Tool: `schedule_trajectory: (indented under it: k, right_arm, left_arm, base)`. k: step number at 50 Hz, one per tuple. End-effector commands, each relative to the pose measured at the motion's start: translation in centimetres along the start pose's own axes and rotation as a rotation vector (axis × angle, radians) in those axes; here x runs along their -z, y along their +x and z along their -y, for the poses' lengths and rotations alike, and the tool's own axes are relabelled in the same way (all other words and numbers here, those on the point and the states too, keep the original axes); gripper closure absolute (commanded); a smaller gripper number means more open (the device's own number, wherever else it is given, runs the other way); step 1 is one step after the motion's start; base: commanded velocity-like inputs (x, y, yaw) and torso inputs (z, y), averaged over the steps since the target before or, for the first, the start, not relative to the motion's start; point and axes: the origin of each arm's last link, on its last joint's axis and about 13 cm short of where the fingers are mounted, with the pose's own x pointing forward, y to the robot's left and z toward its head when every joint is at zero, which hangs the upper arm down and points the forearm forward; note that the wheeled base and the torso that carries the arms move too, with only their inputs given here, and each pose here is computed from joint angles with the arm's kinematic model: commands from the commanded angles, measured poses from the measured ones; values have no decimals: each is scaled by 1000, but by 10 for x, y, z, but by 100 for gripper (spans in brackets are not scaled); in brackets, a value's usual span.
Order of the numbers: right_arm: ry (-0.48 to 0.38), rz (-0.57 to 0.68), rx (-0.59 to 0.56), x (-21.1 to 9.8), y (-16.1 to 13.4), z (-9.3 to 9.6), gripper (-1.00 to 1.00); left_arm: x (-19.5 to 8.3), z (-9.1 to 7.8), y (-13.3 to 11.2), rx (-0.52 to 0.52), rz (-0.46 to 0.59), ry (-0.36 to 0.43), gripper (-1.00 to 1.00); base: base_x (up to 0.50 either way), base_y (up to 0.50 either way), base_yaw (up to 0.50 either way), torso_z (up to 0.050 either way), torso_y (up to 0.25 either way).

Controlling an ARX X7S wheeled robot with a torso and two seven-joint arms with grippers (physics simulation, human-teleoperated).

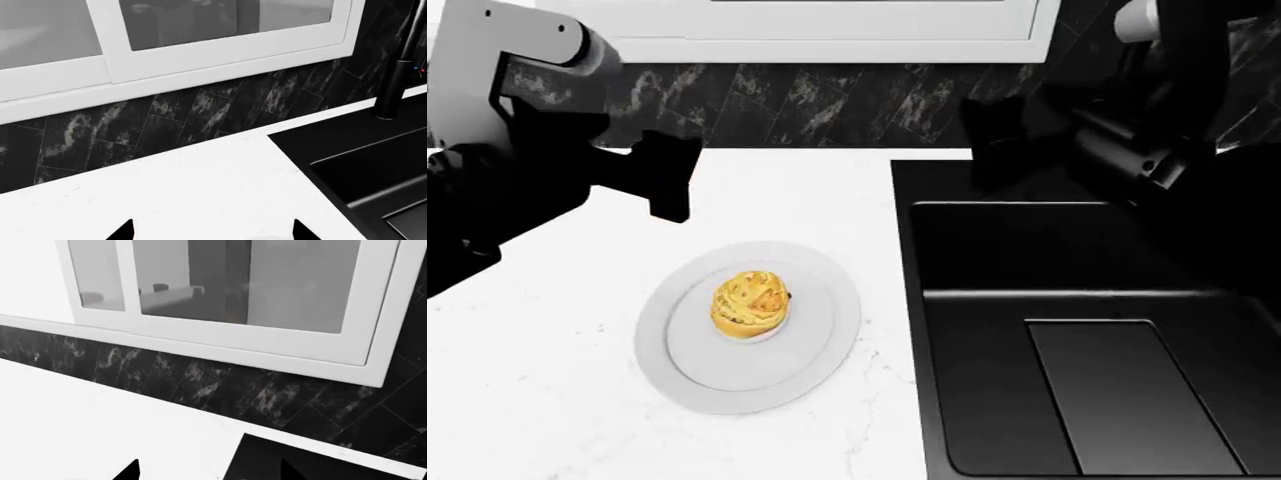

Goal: Place the pastries on the plates.

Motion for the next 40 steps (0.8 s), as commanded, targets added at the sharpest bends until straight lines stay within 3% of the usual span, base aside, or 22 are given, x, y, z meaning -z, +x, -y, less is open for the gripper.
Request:
schedule_trajectory:
  k: [1,28,40]
  right_arm:
    - [-28,40,7,-19,-8,-2,-100]
    - [-113,131,47,-57,-58,3,-100]
    - [-145,168,66,-79,-74,4,-100]
  left_arm:
    - [-12,1,-10,-14,20,5,-100]
    - [-47,-6,-58,-96,109,66,-100]
    - [-64,-7,-67,-109,117,109,-100]
  base:
    - [0,0,0,0,0]
    - [0,0,0,0,0]
    - [0,0,0,0,0]
